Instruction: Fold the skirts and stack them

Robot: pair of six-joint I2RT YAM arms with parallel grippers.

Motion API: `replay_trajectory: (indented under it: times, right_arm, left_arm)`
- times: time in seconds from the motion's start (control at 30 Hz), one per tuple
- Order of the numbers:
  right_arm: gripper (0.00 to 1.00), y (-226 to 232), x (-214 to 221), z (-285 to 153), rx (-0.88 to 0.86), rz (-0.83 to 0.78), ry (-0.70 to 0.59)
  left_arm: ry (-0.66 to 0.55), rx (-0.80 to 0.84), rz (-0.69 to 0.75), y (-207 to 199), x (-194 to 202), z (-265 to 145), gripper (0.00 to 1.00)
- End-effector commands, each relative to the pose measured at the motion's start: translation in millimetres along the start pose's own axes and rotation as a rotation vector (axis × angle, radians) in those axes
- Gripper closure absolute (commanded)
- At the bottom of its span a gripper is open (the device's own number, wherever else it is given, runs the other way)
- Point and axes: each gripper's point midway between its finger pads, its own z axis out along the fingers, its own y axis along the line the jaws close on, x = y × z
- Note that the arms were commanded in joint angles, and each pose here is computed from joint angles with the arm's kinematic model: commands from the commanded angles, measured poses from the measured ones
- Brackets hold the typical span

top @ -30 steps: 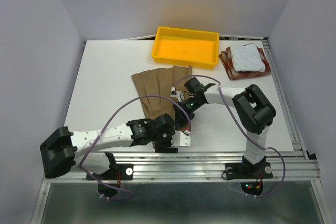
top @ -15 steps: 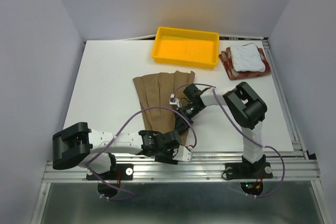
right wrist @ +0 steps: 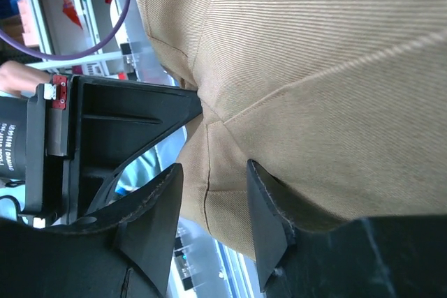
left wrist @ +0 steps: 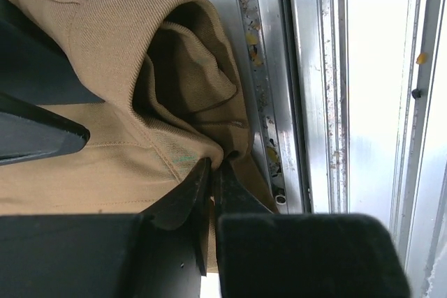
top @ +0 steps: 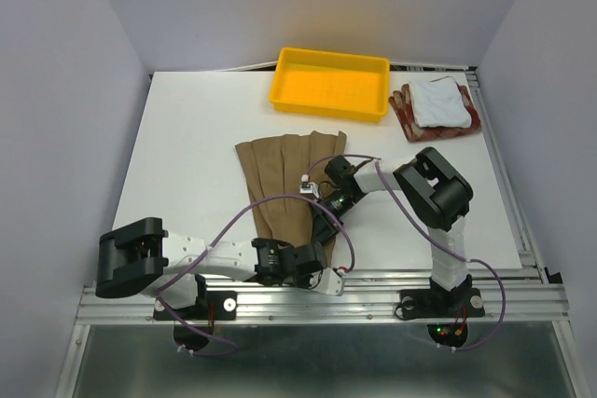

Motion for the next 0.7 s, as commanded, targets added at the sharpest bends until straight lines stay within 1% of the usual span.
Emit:
replay_trajectory:
  times: [0.0, 0.03, 0.13, 0.2, 0.27, 0.3, 0.37, 0.43, 0.47, 0.5, 0.6, 0.67]
  right_arm:
    - [0.51, -39, 22, 3, 0.210, -0.044, 0.083]
    - [0.49, -34, 17, 0, 0.217, -0.068, 0.072]
    - [0.45, -17, -9, -13, 0.231, -0.130, 0.022]
    - [0.44, -11, -35, -30, 0.256, -0.175, -0.040]
    - [0.43, -7, -50, -42, 0.295, -0.217, -0.076]
    - [0.42, -8, -60, -48, 0.345, -0.240, -0.090]
    - [0.42, -14, -66, -55, 0.377, -0.241, -0.105]
    - [0.42, -19, -68, -58, 0.379, -0.232, -0.104]
    - [0.42, -27, -62, -54, 0.375, -0.217, -0.072]
    - [0.43, -28, -60, -52, 0.364, -0.204, -0.062]
    - [0.45, -31, -50, -43, 0.303, -0.161, -0.032]
    - [0.46, -31, -49, -39, 0.277, -0.152, -0.030]
  left_arm:
    - [0.013, 0.078, -0.017, -15, 5, -4, 1.00]
    - [-0.026, 0.077, -0.020, -13, -4, -12, 1.00]
    - [-0.093, 0.114, -0.026, -15, -17, -29, 1.00]
    - [-0.084, 0.117, -0.039, -11, -16, -34, 1.00]
    - [-0.101, 0.088, -0.086, 9, -16, -38, 1.00]
    - [-0.115, 0.061, -0.084, 18, -18, -39, 1.00]
    - [-0.102, 0.033, -0.092, 32, -12, -36, 1.00]
    - [-0.081, 0.054, -0.051, 32, -8, -30, 0.99]
    - [-0.086, 0.083, -0.038, 27, -10, -28, 0.92]
    - [-0.092, 0.098, -0.030, 25, -11, -28, 0.70]
    - [-0.140, 0.094, -0.026, 27, -20, -32, 0.53]
    - [-0.149, 0.073, -0.031, 30, -22, -35, 0.37]
